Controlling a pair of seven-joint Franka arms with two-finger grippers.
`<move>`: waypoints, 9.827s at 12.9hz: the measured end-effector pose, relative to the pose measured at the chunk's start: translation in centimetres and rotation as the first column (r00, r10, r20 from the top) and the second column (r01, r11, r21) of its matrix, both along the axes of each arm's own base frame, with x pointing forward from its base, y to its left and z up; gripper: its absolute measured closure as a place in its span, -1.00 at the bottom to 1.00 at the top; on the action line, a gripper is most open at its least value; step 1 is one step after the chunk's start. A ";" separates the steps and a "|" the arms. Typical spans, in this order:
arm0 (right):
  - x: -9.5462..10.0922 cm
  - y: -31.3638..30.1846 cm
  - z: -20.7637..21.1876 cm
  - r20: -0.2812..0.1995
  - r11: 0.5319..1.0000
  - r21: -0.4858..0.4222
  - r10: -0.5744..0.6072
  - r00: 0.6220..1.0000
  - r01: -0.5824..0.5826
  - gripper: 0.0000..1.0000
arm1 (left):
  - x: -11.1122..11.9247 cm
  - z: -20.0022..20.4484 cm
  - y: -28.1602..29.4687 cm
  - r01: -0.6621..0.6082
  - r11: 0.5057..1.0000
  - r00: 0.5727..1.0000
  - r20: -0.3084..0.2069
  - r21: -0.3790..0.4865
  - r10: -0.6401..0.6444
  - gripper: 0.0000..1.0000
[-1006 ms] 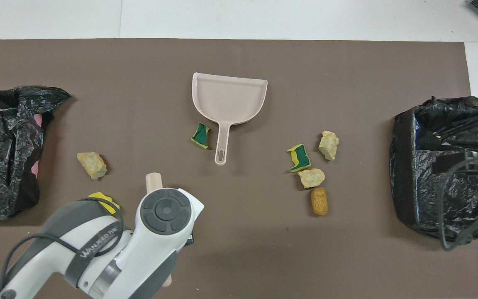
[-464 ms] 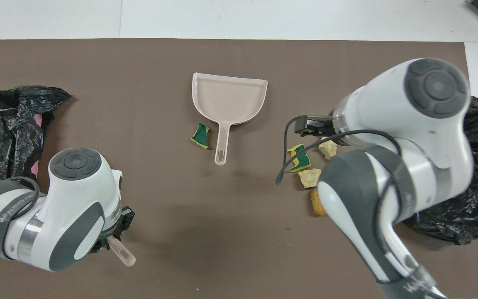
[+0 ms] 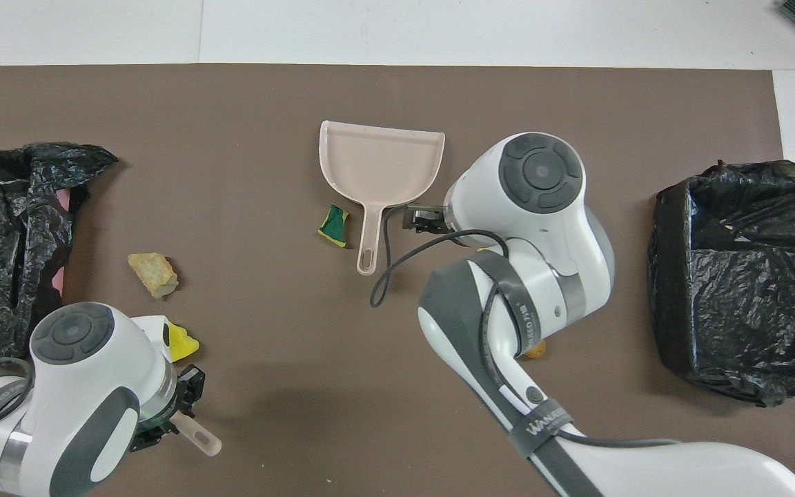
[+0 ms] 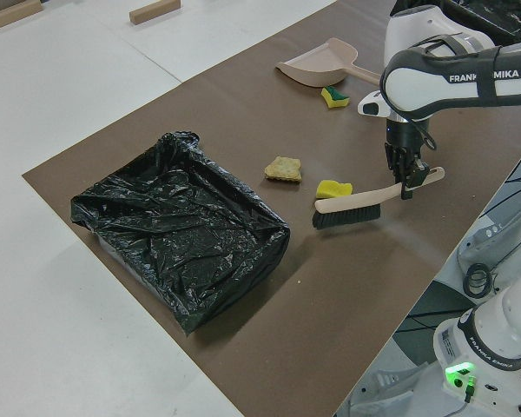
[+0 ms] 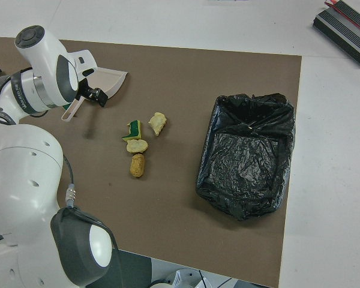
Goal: Sweep and dump trash in bin
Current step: 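Lift the brush with the left gripper while the right gripper grasps the dustpan, then sweep debris into the dustpan with the left gripper's brush, then carry the loaded dustpan with the right gripper to the nearby trash bag, then tip the dustpan over the bag with the right gripper while the left gripper withdraws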
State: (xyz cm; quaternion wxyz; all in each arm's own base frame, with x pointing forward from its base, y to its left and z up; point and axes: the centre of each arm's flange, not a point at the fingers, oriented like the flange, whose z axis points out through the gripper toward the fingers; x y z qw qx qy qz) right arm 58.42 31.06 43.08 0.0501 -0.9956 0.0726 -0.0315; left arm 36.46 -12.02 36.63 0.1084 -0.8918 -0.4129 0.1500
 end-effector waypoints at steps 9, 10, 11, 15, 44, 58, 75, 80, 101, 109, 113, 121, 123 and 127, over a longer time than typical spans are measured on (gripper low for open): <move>0.7 8.1 -6.9 0.013 1.000 0.007 0.010 1.000 -0.010 -1.00 | 7.2 1.3 -3.3 0.374 0.887 0.911 0.287 -0.272 -0.296 0.47; 0.8 8.2 -6.5 0.022 1.000 0.013 0.011 1.000 -0.011 -1.00 | 8.0 1.5 -3.6 0.427 0.861 0.889 0.304 -0.276 -0.343 0.47; 0.9 8.3 -6.2 0.029 1.000 0.017 0.011 1.000 -0.012 -1.00 | 8.6 1.7 -3.8 0.469 0.838 0.869 0.315 -0.278 -0.382 0.47; 0.6 8.9 -6.5 0.030 0.998 0.012 0.056 0.998 -0.056 -1.00 | 11.3 5.8 -1.5 0.554 0.783 0.822 0.337 -0.282 -0.460 0.47; -1.2 -4.8 -6.3 -0.155 0.036 -0.003 0.987 0.036 -0.999 0.37 | 9.5 -2.2 -3.8 0.718 0.666 0.694 0.277 -0.201 -0.664 0.47; -2.4 -0.4 -7.5 -0.141 0.078 -0.047 0.986 0.084 -0.996 0.37 | 3.3 -1.3 -21.2 0.904 0.389 0.428 0.423 -0.180 -0.799 0.47; -2.6 -19.3 12.5 -0.103 0.333 -0.112 0.933 0.345 -0.936 0.37 | -3.5 2.0 -17.7 0.649 0.741 0.750 0.302 -0.170 -0.588 0.47; -5.3 -39.9 15.4 -0.120 0.379 -0.061 0.916 0.384 -0.923 0.37 | -12.0 -0.7 -23.6 0.683 0.714 0.717 0.326 -0.152 -0.617 0.47; -10.0 -49.5 11.5 -0.741 -0.161 0.046 0.657 -0.142 -0.986 0.37 | 12.9 4.4 -8.9 0.733 0.666 0.646 0.445 -0.136 -0.620 -1.00; -8.3 -45.9 13.4 -0.812 -0.245 0.061 0.552 -0.191 -0.968 0.37 | 18.8 15.6 3.9 0.837 0.535 0.535 0.383 -0.116 -0.753 -1.00; -7.6 -43.0 13.9 -0.836 -0.282 0.078 0.503 -0.217 -0.956 0.37 | 18.9 21.0 6.6 0.828 0.541 0.554 0.359 -0.147 -0.751 -1.00; -6.5 -40.1 15.9 -0.904 -0.373 0.116 0.345 -0.254 -0.921 0.37 | 20.0 21.0 6.4 0.829 0.537 0.553 0.358 -0.153 -0.752 -1.00; -6.4 -38.8 17.0 -0.908 -0.361 0.103 0.347 -0.236 -0.927 0.37 | 20.0 21.0 6.4 0.829 0.537 0.553 0.358 -0.152 -0.752 -1.00; -7.0 -32.1 18.0 -0.856 -0.261 -0.062 0.510 -0.083 -0.963 0.37 | 20.0 21.0 6.4 0.830 0.537 0.553 0.358 -0.152 -0.752 -1.00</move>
